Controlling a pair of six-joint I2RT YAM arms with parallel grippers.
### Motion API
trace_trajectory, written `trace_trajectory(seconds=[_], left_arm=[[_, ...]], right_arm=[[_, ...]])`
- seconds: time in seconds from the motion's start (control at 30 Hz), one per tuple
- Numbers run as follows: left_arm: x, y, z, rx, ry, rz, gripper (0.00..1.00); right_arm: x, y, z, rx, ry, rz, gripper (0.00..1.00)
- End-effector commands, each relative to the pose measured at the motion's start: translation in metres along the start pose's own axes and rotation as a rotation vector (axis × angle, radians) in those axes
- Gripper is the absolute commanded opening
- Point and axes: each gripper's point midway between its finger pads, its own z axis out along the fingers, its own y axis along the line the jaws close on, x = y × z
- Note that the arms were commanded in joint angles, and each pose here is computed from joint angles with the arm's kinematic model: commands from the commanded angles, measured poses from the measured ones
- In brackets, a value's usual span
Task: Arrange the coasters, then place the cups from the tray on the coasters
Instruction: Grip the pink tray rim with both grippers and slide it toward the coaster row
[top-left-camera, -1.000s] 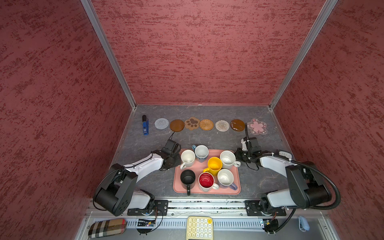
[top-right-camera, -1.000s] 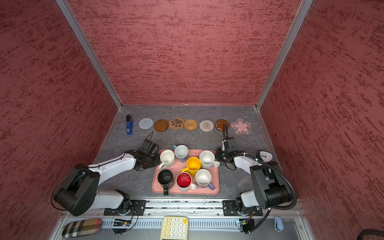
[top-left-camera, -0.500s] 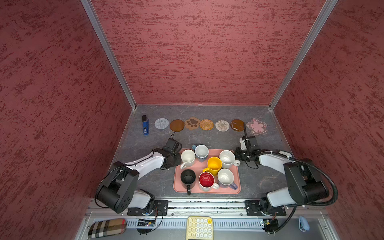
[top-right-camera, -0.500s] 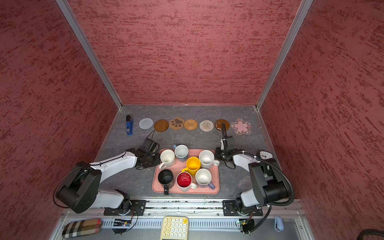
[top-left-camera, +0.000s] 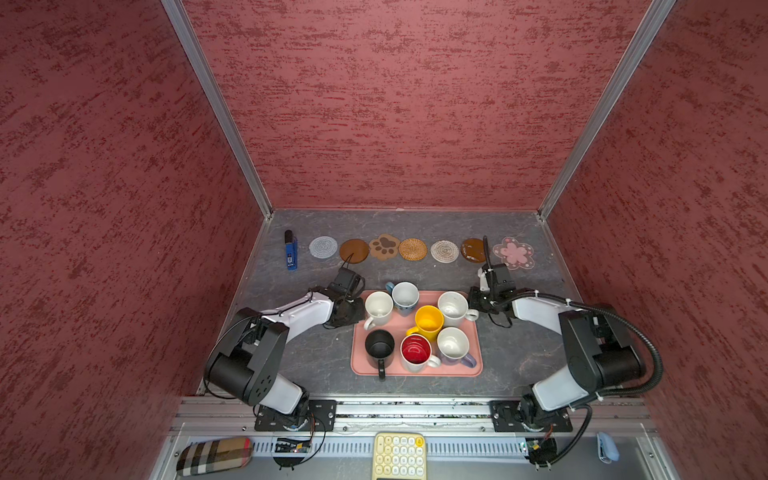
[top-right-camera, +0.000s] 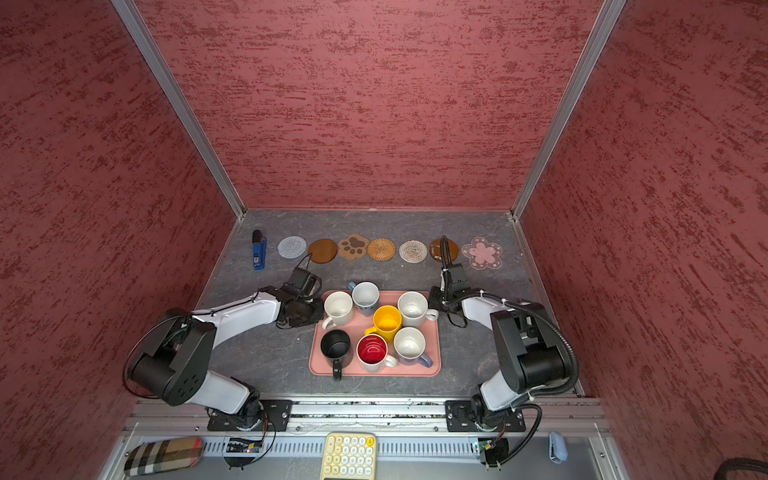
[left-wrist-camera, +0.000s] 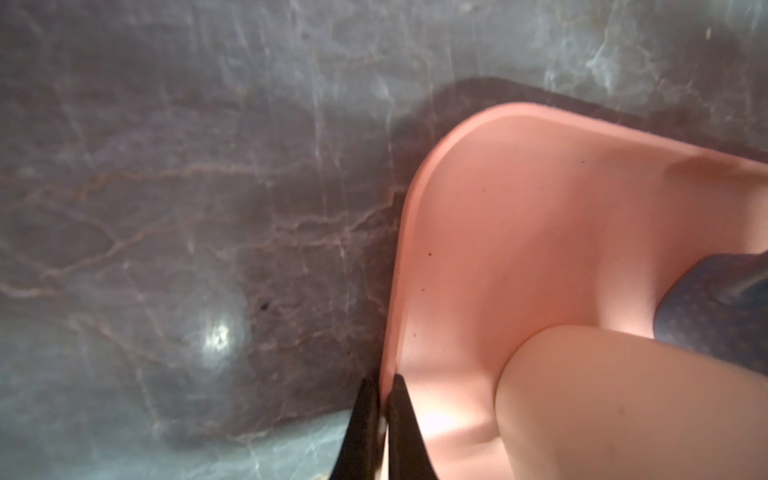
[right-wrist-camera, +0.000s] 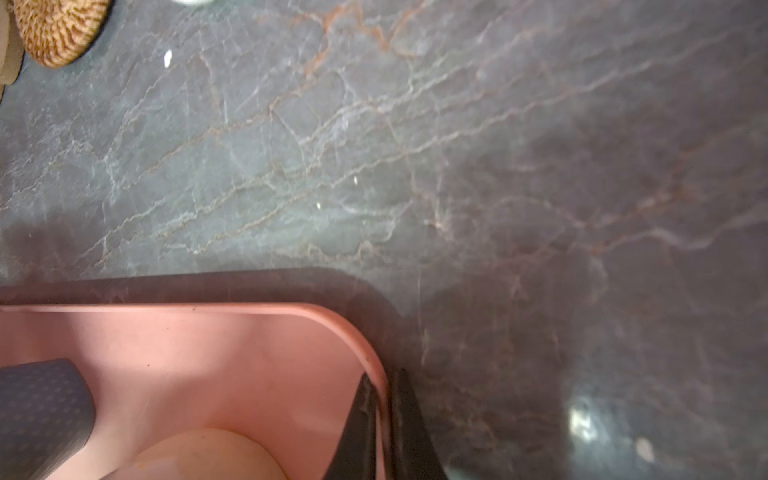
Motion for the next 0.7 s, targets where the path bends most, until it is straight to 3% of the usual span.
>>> trace_trajectory(seconds=[0.0, 0.67], left_arm=[[-0.025, -0.021, 0.012, 0.101, -0.045, -0.061, 0.0], [-0.089, -0.028, 0.023, 0.117, -0.051, -0.067, 0.0]], right_arm=[[0.0, 0.006, 0.011, -0.008, 0.036, 0.052, 0.0], [-0.056, 0.007, 0.034, 0.013, 0.016, 0.078, 0.0]])
